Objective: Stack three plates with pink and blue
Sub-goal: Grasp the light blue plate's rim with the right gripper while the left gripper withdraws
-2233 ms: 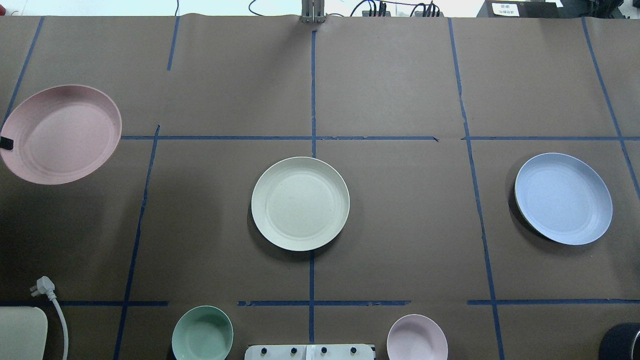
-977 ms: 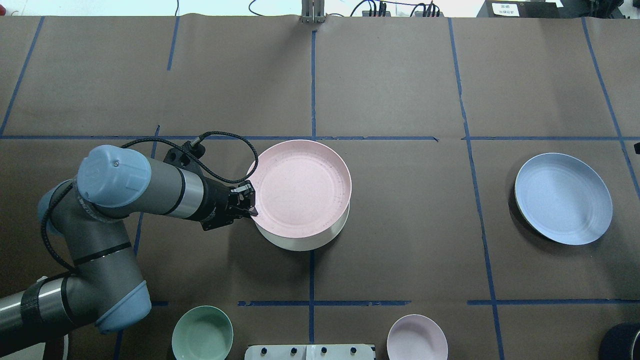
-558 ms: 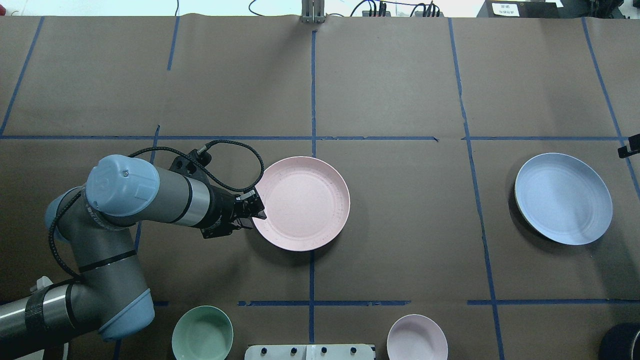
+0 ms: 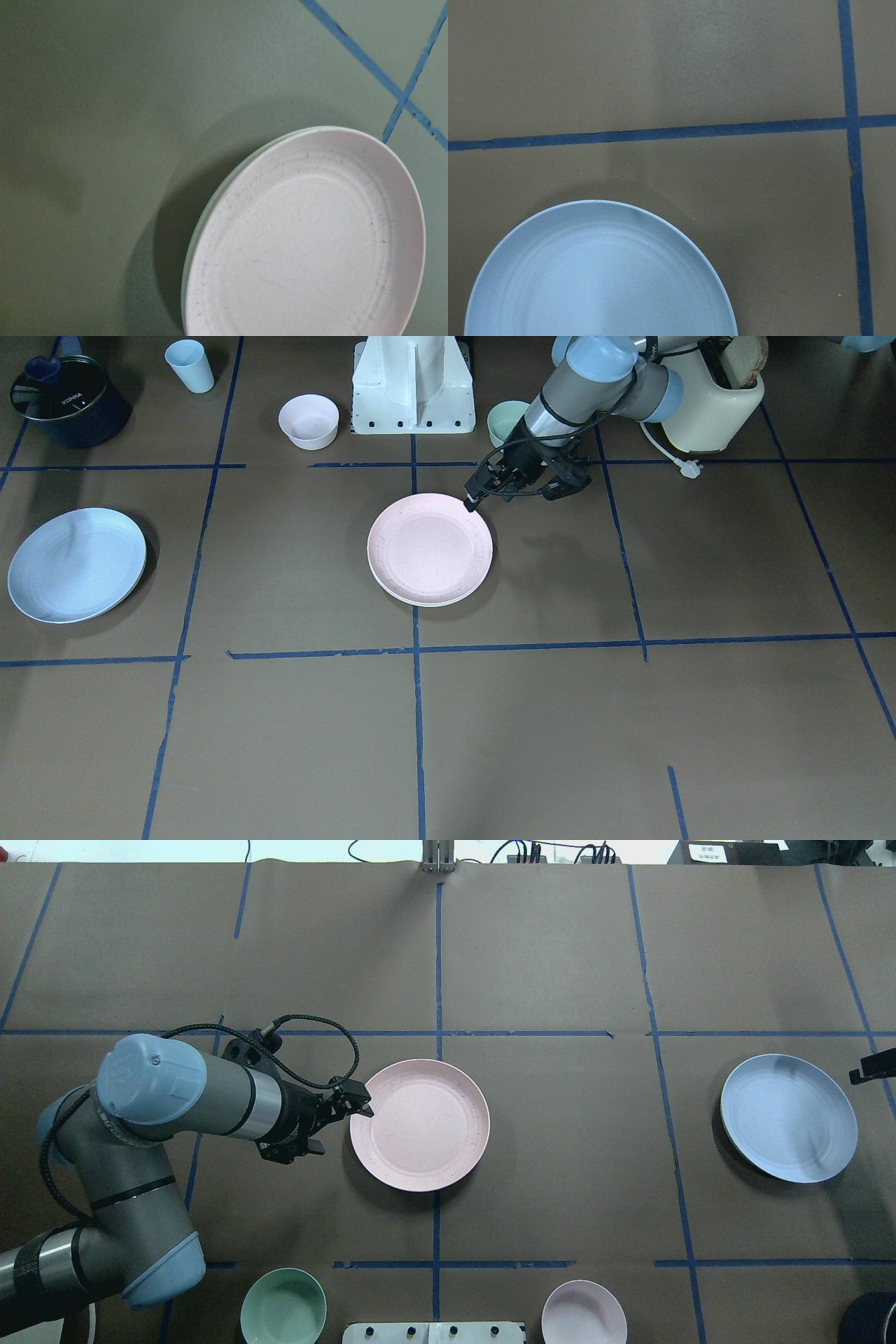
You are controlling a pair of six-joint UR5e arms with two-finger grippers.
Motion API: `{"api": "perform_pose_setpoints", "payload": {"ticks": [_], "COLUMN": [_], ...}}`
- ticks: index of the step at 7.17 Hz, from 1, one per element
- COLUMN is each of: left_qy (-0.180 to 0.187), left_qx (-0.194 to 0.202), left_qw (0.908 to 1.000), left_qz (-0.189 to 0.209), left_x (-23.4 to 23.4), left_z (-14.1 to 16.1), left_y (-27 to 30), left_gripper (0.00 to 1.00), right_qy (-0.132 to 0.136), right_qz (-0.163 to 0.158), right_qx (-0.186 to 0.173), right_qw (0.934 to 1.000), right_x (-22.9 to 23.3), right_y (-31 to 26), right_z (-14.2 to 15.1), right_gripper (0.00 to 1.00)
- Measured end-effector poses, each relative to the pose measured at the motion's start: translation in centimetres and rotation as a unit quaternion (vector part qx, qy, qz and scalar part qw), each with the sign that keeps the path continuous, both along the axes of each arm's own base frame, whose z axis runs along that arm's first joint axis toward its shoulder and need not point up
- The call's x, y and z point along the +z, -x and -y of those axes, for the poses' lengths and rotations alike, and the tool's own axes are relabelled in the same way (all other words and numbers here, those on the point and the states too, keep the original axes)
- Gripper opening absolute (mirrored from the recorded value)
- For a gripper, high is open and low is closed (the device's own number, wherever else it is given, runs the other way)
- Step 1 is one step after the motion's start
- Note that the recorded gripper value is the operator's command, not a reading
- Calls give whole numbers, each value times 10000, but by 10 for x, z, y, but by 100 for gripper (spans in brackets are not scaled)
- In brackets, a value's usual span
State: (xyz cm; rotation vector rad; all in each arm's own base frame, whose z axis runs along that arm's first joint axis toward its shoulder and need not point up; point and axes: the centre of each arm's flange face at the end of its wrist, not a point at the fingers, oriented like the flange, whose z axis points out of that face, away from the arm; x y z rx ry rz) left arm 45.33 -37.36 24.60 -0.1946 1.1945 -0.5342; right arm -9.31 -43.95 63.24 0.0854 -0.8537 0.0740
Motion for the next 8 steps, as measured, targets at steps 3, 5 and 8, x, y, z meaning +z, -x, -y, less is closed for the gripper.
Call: {"api": "perform_pose_setpoints", "payload": {"ticks": [3,5,8], "left_qy": [68,-144,-347], "left_qx": [-79,-107,-74], "left_qw": [9999,9996,9988], "left_qz": [132,204,332], "left_x": [-17,-16,-14], "left_z": [-1,9,15], "left_y": [22,35,43], "left_gripper": [100,100,100], "right_qy": [-81,-78,-111], "right_qz": [134,-23,12], "right_qx": [78,101,105], "right_qw": [9998,9999,9999], "right_x": [51,64,59], "right_y": [40,55,55], "right_z": [-27,-33,-36], "right_gripper": [100,93,70]}}
